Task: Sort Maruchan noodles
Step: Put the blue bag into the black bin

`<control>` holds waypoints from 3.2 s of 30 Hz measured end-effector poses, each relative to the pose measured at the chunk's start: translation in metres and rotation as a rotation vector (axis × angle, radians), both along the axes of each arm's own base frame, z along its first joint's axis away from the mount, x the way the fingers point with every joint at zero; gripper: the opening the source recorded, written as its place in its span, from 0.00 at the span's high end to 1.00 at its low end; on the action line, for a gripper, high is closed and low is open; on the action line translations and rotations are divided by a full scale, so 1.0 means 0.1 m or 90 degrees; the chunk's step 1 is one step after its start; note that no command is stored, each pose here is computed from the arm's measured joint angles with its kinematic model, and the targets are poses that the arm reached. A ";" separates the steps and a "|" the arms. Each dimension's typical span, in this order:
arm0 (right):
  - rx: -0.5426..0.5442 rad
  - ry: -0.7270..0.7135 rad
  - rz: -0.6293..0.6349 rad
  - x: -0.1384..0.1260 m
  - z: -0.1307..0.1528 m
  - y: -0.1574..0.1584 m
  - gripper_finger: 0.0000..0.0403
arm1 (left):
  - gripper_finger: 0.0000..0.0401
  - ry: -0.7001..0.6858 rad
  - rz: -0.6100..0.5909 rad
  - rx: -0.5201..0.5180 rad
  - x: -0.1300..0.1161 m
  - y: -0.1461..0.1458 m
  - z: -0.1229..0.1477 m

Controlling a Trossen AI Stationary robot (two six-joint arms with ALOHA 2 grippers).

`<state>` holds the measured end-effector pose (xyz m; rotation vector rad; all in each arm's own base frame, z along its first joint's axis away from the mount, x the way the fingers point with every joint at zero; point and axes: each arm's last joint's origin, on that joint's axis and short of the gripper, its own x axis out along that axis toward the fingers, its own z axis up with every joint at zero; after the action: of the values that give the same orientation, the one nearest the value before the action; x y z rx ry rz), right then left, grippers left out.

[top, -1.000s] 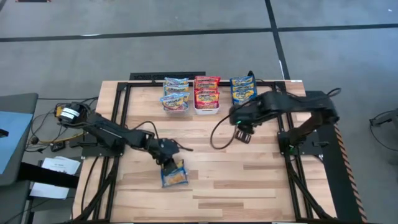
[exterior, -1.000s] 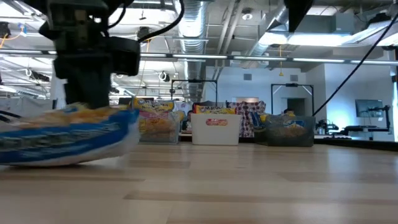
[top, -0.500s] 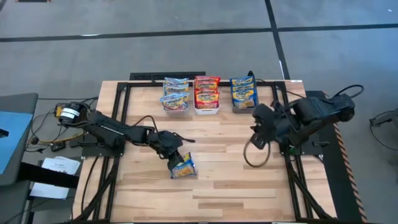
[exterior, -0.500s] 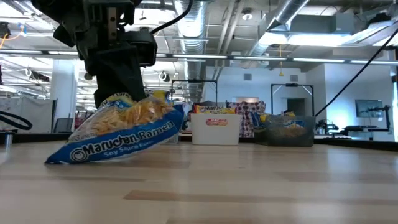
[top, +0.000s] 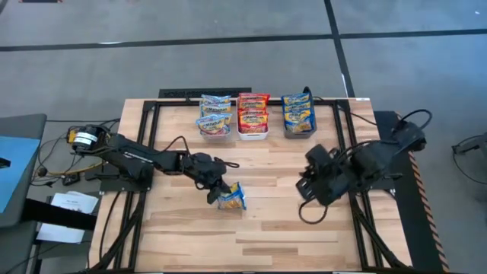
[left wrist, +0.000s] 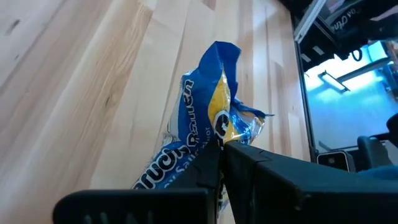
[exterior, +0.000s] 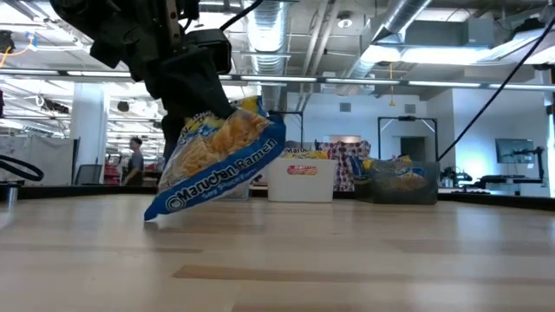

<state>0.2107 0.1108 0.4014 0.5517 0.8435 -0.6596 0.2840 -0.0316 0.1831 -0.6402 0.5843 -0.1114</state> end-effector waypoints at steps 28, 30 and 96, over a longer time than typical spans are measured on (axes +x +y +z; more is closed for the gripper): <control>0.131 -0.052 0.178 1.01 -0.28 -0.08 0.60 | 1.00 -0.083 -0.046 0.064 0.05 0.12 0.08; 0.146 -0.045 0.192 1.02 -0.28 -0.13 0.60 | 1.00 -0.093 -0.045 0.066 0.05 0.13 0.09; 0.131 -0.070 0.120 1.16 -0.26 -0.64 0.86 | 1.00 -0.256 -0.010 0.289 0.48 0.26 1.23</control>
<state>0.3270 0.0471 0.3752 0.6783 0.8535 -0.3684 0.3323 -0.0055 0.3059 -0.1613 0.2113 -0.1134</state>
